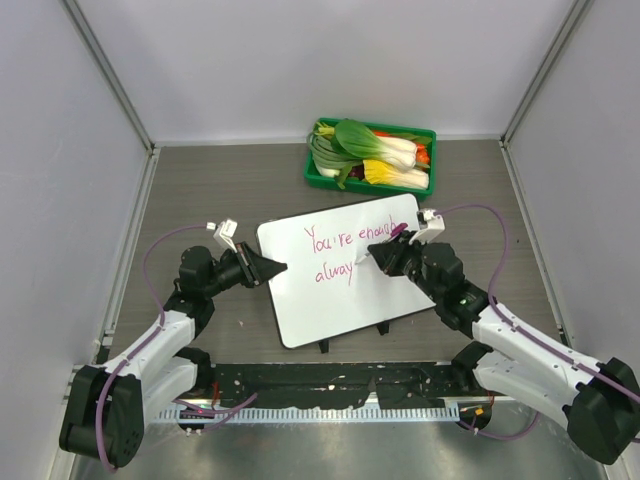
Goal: Write a sentence on the whiteboard
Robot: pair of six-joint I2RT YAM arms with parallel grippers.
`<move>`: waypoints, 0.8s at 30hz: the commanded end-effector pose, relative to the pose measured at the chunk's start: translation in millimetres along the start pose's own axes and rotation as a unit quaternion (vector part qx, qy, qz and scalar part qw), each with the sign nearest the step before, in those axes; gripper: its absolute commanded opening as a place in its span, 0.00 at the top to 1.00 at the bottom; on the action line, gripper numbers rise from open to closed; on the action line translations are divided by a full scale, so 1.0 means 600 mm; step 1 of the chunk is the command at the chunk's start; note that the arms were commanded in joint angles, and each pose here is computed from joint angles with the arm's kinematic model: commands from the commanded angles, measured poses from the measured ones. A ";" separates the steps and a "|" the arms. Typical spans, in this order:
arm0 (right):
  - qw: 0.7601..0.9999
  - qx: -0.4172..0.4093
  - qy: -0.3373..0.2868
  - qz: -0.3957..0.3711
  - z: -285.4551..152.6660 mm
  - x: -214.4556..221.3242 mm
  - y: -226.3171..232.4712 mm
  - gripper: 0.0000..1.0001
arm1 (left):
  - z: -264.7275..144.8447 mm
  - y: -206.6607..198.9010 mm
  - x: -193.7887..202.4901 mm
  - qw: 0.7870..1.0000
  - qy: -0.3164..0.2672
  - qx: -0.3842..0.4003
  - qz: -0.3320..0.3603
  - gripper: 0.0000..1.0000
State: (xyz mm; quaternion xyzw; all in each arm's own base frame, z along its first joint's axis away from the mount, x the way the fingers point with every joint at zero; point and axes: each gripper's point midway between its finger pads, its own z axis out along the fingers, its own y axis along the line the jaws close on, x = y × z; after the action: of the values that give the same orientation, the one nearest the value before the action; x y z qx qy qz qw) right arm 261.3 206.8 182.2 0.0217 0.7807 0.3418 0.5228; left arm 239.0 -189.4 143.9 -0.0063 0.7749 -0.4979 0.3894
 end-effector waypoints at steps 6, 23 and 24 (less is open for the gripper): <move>0.999 0.014 -0.049 0.010 0.016 -0.043 0.004 0.99 | -0.004 0.075 0.014 0.995 0.002 -0.085 0.054 1.00; 0.999 0.019 -0.035 0.014 0.029 -0.025 -0.005 0.99 | -0.003 0.075 0.014 0.995 0.002 -0.085 0.055 1.00; 0.999 0.019 -0.033 0.014 0.029 -0.022 -0.006 1.00 | -0.003 0.076 0.014 0.995 0.002 -0.085 0.054 1.00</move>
State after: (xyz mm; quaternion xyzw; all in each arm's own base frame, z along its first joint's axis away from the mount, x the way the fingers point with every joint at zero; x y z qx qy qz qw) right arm 276.2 204.7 173.1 0.0507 0.7832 0.3235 0.5285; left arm 239.4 -189.4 143.0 -0.0078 0.7758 -0.4973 0.3883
